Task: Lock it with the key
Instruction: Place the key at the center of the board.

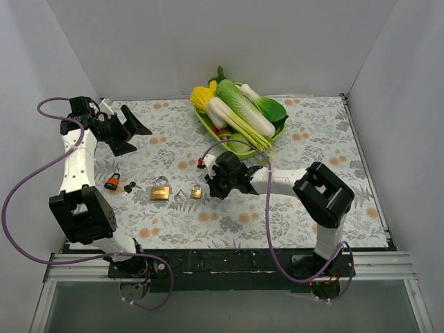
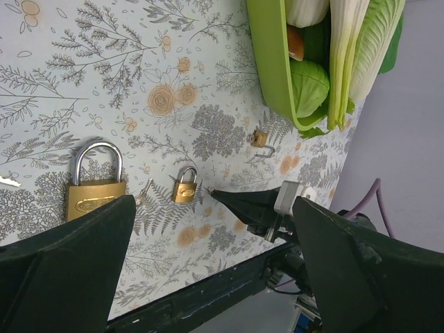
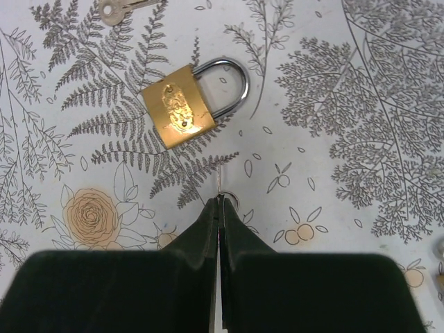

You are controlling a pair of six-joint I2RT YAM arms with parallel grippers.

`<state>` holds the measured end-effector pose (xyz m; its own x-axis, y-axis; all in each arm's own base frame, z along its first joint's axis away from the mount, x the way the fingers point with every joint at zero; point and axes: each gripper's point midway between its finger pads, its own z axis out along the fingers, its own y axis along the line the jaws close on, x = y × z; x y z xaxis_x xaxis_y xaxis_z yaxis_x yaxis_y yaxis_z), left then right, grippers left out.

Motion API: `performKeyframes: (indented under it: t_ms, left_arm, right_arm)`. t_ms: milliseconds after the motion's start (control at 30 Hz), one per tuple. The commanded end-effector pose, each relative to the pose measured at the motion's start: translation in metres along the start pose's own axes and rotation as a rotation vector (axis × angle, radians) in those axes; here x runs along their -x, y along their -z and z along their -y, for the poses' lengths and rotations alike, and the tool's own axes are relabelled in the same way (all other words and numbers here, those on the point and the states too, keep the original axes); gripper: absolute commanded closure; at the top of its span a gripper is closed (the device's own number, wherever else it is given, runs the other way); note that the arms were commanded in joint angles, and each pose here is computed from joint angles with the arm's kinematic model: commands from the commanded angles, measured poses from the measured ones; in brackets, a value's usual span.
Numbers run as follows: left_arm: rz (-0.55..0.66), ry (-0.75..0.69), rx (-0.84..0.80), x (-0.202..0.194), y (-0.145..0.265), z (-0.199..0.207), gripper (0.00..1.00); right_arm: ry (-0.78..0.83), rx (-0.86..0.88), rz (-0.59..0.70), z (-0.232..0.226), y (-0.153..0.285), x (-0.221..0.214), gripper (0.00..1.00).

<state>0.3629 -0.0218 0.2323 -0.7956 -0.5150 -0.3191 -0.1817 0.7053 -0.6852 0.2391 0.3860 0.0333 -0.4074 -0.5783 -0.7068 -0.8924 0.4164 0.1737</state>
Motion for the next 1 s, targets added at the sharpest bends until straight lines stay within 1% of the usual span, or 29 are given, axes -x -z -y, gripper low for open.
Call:
performKeyframes:
  t_ms: [0, 200, 333, 367, 400, 433, 467, 567, 667, 767, 800, 833, 867, 900, 967]
  left_arm:
    - [0.016, -0.027, -0.031, 0.003, 0.005, 0.01, 0.02]
    - [0.02, -0.025, -0.025, 0.003, 0.006, 0.009, 0.02]
    - [0.019, -0.022, -0.021, 0.002, 0.006, 0.008, 0.02]
    - [0.019, -0.02, -0.02, 0.002, 0.006, 0.007, 0.02]
    - [0.019, -0.019, -0.021, 0.002, 0.005, 0.008, 0.02]
    - [0.021, -0.018, -0.021, 0.002, 0.006, 0.008, 0.02]
    - [0.021, -0.019, -0.02, 0.003, 0.005, 0.008, 0.02]
    - [0.022, -0.019, -0.015, 0.003, 0.005, 0.007, 0.02]
    - [0.026, -0.024, -0.013, 0.005, 0.006, 0.008, 0.02]
    - [0.027, -0.032, -0.027, 0.006, 0.006, 0.01, 0.02]
    - [0.027, -0.034, -0.03, 0.007, 0.006, 0.011, 0.02]
    - [0.026, -0.043, -0.036, 0.008, 0.006, 0.012, 0.02]
    - [0.023, -0.046, -0.043, 0.007, 0.006, 0.013, 0.02]
    - [0.03, -0.05, -0.043, 0.009, 0.006, 0.013, 0.02]
    - [0.036, -0.054, -0.046, 0.01, 0.006, 0.014, 0.02]
  right_arm:
    - [-0.093, -0.036, 0.036, 0.007, 0.006, 0.014, 0.99]
    - [-0.233, -0.049, 0.006, 0.005, 0.001, 0.006, 0.99]
    - [-0.27, -0.065, -0.004, 0.007, 0.0, 0.005, 0.99]
    - [-0.272, -0.064, -0.001, 0.007, -0.001, 0.007, 0.93]
    - [-0.281, -0.065, 0.001, 0.007, 0.0, 0.008, 0.9]
    - [-0.285, -0.07, 0.004, 0.007, 0.0, 0.01, 0.85]
    - [-0.281, -0.069, 0.013, 0.007, 0.0, 0.014, 0.77]
    - [-0.267, -0.062, 0.039, 0.006, 0.003, 0.026, 0.64]
    - [-0.222, -0.056, 0.066, 0.007, 0.012, 0.04, 0.55]
    - [-0.125, -0.063, 0.111, 0.012, 0.025, 0.057, 0.54]
    - [-0.099, -0.067, 0.118, 0.015, 0.03, 0.06, 0.52]
    - [-0.043, -0.084, 0.094, 0.021, 0.034, 0.056, 0.49]
    - [-0.009, -0.095, 0.098, 0.025, 0.04, 0.059, 0.43]
    - [0.021, -0.107, 0.093, 0.032, 0.044, 0.059, 0.42]
    - [0.102, -0.12, 0.06, 0.042, 0.05, 0.055, 0.33]
